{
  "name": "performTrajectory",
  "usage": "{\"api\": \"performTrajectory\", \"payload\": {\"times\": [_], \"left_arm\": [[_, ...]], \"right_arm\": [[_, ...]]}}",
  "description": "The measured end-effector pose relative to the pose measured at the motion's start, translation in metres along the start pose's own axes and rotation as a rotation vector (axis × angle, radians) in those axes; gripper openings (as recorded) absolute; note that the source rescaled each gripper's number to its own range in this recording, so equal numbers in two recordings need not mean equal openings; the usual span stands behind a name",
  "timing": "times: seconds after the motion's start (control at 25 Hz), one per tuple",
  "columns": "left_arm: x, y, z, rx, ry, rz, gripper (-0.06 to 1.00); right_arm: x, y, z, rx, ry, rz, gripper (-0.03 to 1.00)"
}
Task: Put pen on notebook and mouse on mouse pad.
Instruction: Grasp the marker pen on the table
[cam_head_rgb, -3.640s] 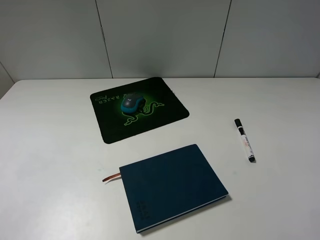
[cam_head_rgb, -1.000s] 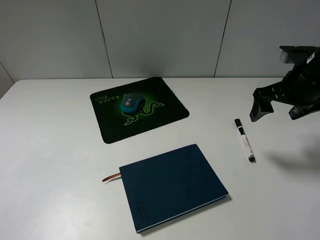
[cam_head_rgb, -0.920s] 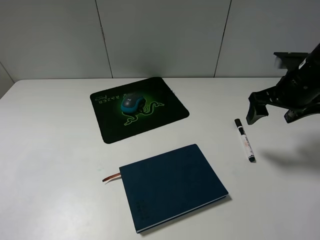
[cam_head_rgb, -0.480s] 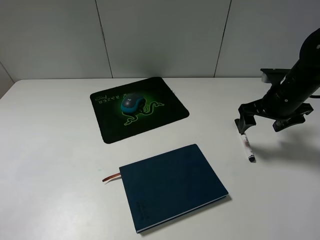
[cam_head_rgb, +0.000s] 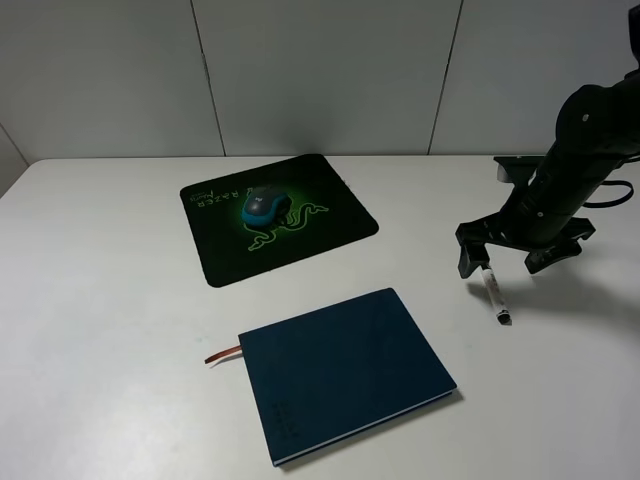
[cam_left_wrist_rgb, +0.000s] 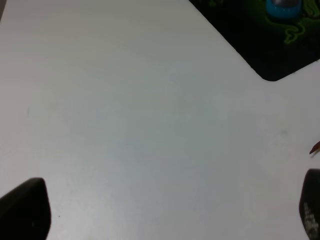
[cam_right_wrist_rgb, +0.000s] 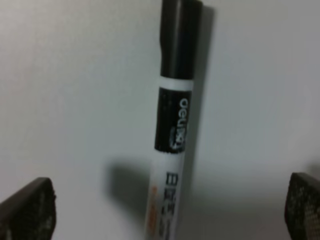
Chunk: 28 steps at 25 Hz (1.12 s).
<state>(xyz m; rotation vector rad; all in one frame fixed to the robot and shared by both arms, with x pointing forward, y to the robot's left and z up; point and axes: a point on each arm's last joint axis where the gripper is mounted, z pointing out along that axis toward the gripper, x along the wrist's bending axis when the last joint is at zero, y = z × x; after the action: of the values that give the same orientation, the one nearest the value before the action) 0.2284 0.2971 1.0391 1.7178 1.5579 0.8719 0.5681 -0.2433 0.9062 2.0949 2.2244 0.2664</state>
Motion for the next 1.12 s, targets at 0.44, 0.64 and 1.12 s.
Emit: {"api": "performTrajectory", "payload": {"times": [0.44,0.64,1.12], "left_arm": [[0.000,0.000,0.000,0.000,0.001,0.000,1.00],[0.000,0.000,0.000,0.000,0.001,0.000,1.00],[0.000,0.000,0.000,0.000,0.001,0.000,1.00]], "right_arm": [[-0.001,0.000,0.019,0.043,-0.007,0.005,1.00],[-0.001,0.000,0.020,0.043,-0.007,0.011,1.00],[-0.001,0.000,0.020,0.044,-0.009,0.020,0.89]]}}
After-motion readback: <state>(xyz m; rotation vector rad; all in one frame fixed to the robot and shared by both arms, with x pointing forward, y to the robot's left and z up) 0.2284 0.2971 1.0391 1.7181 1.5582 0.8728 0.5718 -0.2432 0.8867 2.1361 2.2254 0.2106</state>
